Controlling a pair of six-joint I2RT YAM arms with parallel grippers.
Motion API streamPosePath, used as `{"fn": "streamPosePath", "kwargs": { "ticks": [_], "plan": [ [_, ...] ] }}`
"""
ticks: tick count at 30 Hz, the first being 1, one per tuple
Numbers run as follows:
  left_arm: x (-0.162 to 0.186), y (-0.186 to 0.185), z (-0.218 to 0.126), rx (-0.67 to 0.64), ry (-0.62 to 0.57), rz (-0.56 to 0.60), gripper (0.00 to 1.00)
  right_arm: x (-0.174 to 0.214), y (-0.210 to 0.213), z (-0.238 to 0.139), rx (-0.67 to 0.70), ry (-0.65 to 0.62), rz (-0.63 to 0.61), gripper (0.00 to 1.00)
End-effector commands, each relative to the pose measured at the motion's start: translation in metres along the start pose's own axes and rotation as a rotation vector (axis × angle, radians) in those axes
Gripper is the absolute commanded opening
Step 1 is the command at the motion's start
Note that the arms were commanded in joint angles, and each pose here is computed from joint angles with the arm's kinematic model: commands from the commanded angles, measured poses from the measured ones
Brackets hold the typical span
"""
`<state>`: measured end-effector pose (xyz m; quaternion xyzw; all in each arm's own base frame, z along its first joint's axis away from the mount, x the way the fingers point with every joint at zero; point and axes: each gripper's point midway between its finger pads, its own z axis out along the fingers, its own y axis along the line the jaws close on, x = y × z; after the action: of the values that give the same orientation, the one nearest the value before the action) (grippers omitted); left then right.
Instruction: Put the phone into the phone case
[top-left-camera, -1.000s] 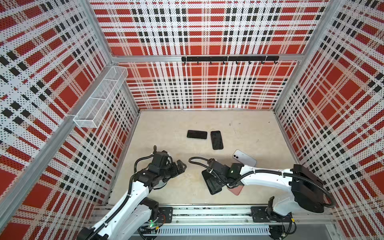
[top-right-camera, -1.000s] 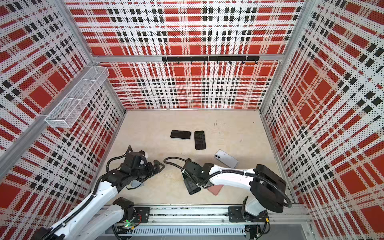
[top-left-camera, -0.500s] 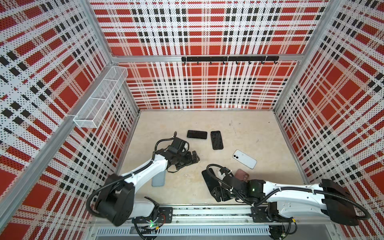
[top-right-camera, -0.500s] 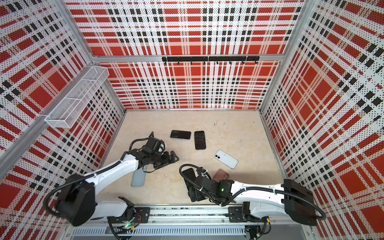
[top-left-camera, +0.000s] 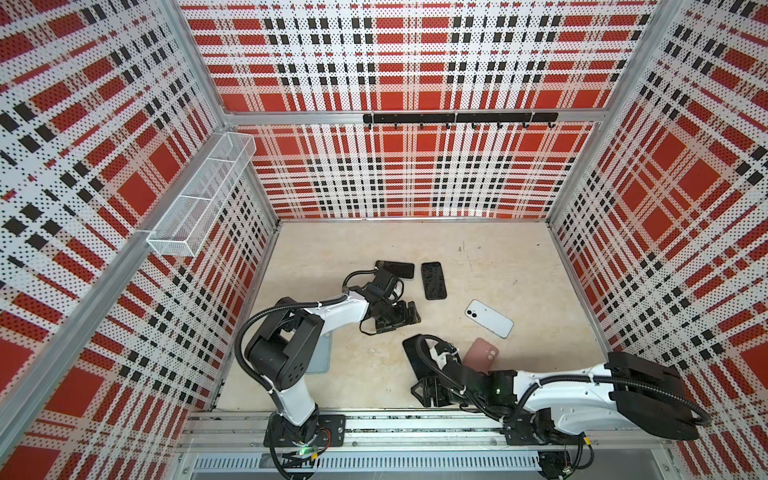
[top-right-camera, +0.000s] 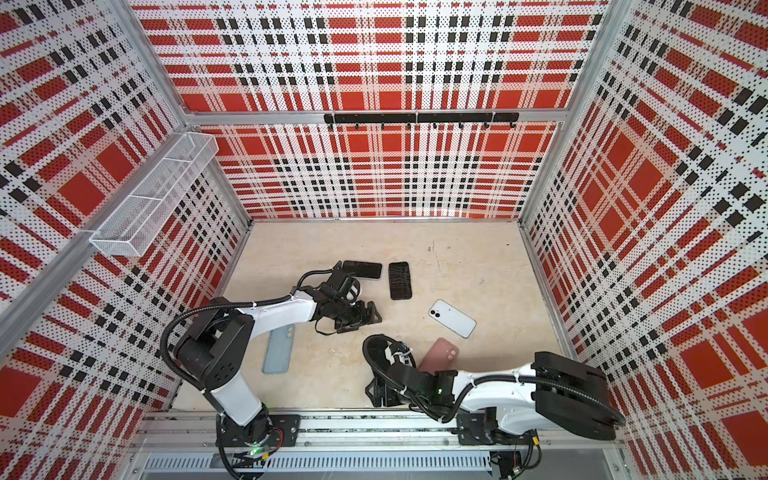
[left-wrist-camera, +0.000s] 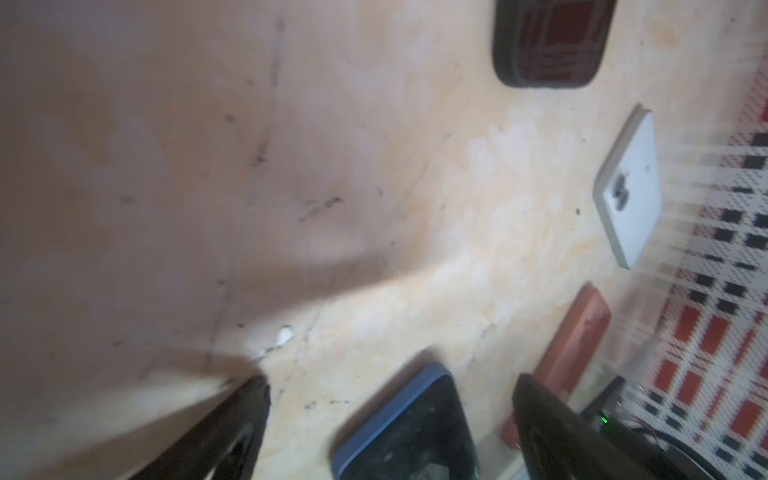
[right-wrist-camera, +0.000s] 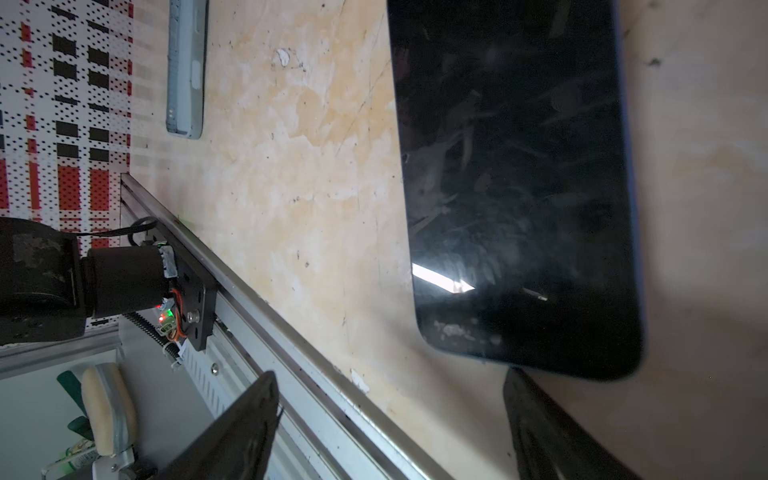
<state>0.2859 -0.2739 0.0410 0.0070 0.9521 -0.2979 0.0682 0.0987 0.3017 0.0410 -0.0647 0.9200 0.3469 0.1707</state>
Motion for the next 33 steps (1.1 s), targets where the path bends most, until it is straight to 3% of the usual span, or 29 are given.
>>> {"fn": "streamPosePath", "kwargs": {
  "ticks": [1,9,15,23,33],
  "plan": [
    [0.011,0.0,0.017,0.016,0.048,0.011,0.92,-0.016,-0.014,-0.002,0.019,-0.083,0.047,0.86],
    [0.034,0.005,0.026,0.057,0.103,-0.01,0.9,-0.036,-0.028,-0.004,0.035,-0.117,0.051,0.86],
    [0.057,0.019,0.011,0.044,0.124,-0.018,0.9,-0.045,-0.034,-0.002,0.055,-0.129,0.054,0.86],
    [0.058,0.026,-0.025,0.037,0.066,-0.025,0.9,-0.052,-0.03,0.014,0.051,-0.1,0.037,0.86],
    [0.062,0.032,-0.043,0.037,0.016,-0.049,0.91,-0.061,-0.024,0.016,0.05,-0.11,0.029,0.86]
  ]
}}
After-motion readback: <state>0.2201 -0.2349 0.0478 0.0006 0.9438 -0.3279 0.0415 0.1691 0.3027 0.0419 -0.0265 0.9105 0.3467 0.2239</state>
